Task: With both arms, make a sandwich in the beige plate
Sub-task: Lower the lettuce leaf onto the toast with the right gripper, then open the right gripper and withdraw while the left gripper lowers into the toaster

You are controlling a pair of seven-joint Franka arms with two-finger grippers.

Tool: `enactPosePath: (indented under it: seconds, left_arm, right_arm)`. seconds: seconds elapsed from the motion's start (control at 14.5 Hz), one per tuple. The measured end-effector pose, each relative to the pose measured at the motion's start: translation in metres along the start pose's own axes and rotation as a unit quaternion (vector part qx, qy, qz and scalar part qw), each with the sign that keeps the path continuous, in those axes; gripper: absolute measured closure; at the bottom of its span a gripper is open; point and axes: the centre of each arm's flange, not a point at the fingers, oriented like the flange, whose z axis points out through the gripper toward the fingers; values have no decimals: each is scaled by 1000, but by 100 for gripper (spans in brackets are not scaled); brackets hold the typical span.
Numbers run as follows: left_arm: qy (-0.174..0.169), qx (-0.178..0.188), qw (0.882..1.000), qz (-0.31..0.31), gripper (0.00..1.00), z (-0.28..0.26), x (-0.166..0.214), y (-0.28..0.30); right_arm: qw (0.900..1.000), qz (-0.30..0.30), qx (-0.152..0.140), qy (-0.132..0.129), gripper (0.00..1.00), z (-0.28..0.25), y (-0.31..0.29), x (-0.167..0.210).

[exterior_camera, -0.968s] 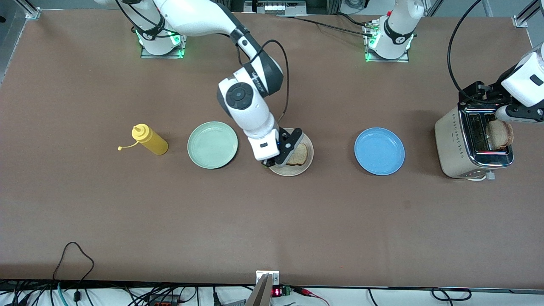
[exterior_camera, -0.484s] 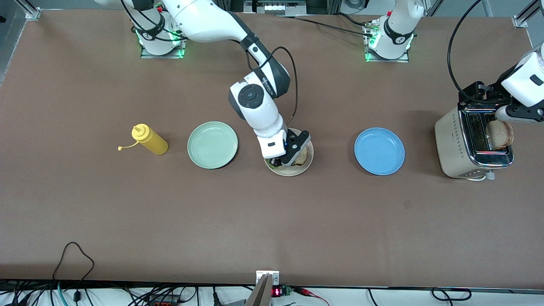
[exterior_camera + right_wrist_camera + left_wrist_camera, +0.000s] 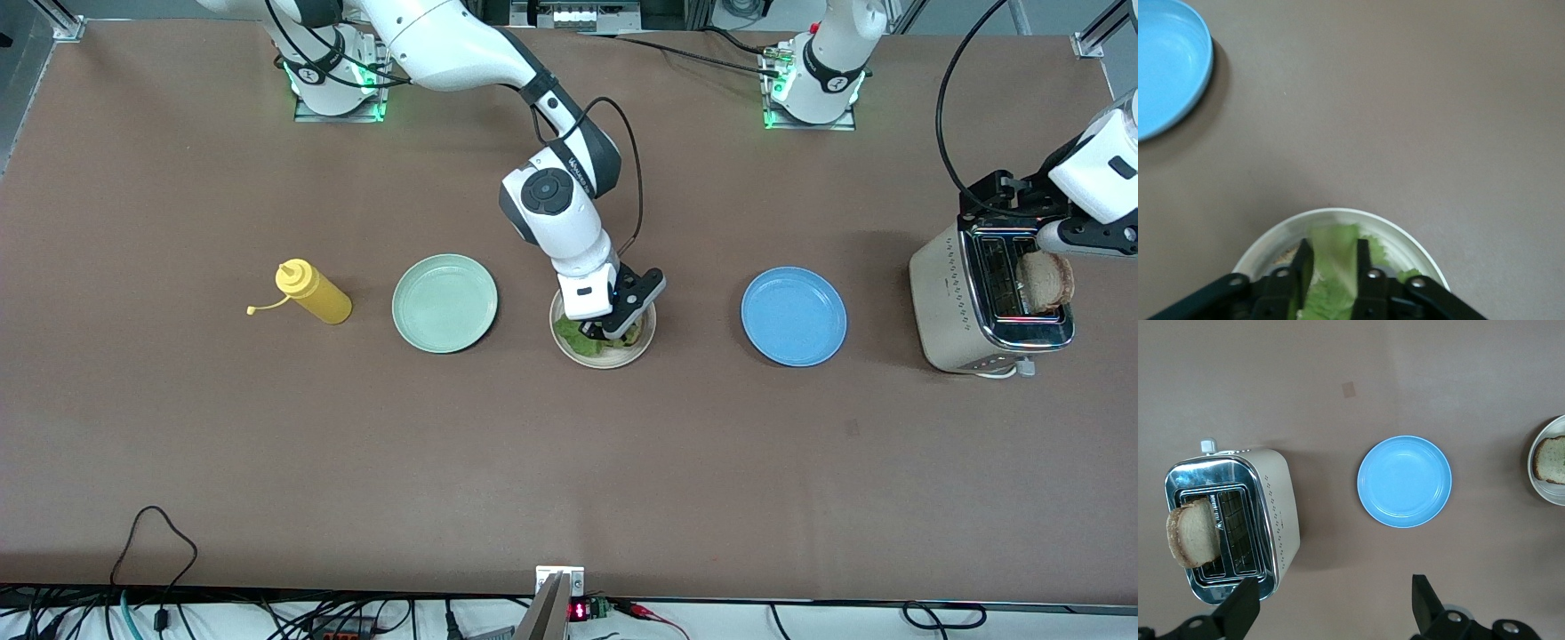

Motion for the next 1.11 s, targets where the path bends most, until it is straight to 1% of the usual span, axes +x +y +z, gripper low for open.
enactPosePath:
  seconds: [0.14, 0.21, 0.28, 0.41, 0.48, 0.62, 0.69, 0.83, 1.11]
  left_arm:
    - [0, 0, 1000, 0, 0, 0, 0, 0]
    - [0, 0, 1000, 0, 0, 0, 0, 0]
    - [0, 0, 1000, 0, 0, 0, 0, 0]
    - [0, 0, 1000, 0, 0, 0, 0, 0]
    - [0, 0, 1000, 0, 0, 0, 0, 0]
    - [0, 0, 1000, -1, 0, 0, 0, -1]
    - [-1, 0, 1000, -4, 0, 1, 0, -4]
    - [-4, -1, 1000, -14, 0, 4, -1, -15]
    - [-36, -6, 998, -48, 0, 35, 12, -54]
  right_arm:
    - [1000, 11, 3, 12, 43, -10, -5, 11]
    - [1000, 17, 5, 12, 33, -16, -7, 15]
    - [1000, 26, 7, 5, 22, -22, -7, 18]
    - [998, 54, 10, -25, 4, -41, 0, 23]
    - [997, 66, 5, -37, 0, -56, 10, 27]
    - [995, 84, -11, -59, 0, -100, 41, 36]
    - [993, 94, -19, -73, 0, -122, 61, 38]
    - [988, 115, -37, -93, 0, -158, 97, 36]
    - [978, 153, -74, -121, 0, -191, 159, 23]
